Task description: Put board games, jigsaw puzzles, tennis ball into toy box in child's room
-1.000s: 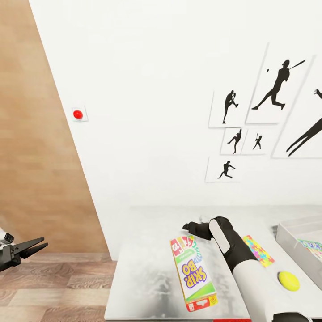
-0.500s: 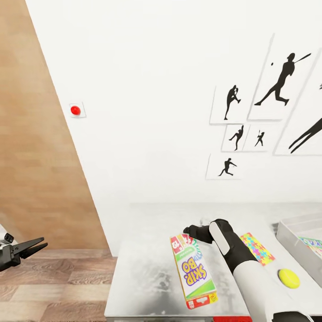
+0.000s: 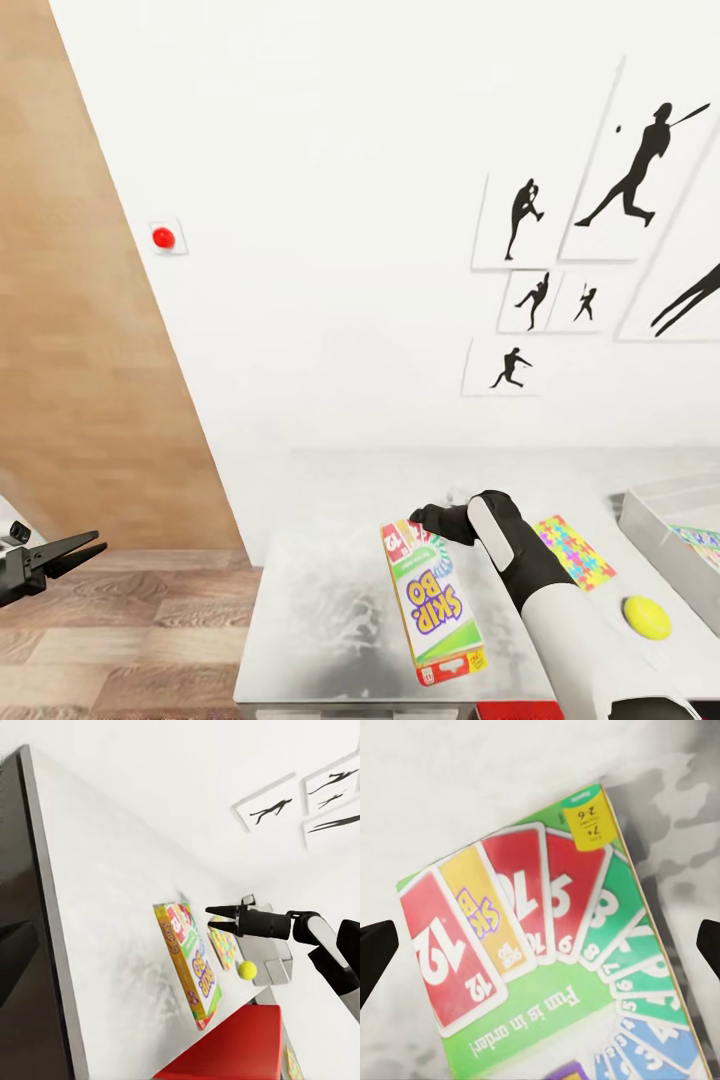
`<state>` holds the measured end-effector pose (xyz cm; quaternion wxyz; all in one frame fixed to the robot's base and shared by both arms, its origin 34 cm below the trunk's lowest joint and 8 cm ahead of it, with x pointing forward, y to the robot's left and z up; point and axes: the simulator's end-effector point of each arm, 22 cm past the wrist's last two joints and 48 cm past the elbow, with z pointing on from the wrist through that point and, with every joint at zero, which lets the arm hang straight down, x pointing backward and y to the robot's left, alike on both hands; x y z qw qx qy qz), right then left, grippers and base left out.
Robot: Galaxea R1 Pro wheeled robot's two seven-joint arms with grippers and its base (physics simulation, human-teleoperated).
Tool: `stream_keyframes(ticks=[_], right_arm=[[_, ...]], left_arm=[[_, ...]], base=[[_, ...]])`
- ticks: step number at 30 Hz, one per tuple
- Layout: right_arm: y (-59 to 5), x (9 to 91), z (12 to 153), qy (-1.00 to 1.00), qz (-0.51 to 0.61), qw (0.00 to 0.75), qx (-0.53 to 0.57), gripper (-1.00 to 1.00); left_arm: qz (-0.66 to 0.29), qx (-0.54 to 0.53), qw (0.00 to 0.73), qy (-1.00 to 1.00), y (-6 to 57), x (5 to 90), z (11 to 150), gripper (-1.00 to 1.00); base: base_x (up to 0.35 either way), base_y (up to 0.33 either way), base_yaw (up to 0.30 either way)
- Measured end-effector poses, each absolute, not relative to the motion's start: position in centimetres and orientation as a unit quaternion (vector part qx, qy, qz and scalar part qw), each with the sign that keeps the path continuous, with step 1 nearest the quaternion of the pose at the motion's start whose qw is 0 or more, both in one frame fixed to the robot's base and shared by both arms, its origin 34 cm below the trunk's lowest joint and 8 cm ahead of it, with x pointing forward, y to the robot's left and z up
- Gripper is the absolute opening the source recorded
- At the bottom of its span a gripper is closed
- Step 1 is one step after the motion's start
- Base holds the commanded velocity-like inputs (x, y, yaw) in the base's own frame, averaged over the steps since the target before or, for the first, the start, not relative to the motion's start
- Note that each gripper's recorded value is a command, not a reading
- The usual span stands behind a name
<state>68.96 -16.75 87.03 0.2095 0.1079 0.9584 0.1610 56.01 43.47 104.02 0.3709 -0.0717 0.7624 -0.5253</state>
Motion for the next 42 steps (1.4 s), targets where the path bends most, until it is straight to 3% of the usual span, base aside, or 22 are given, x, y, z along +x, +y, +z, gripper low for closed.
stream_keyframes(ticks=[42], right_arm=[[-17.4,67.6,82.9,0.966,0.152,0.173,0.115,1.00]], left_arm=[[-0.523,-0.088,0.348,0.773,43.5,56.2,101.3,1.00]], base=[[0.000,0.000,0.000]])
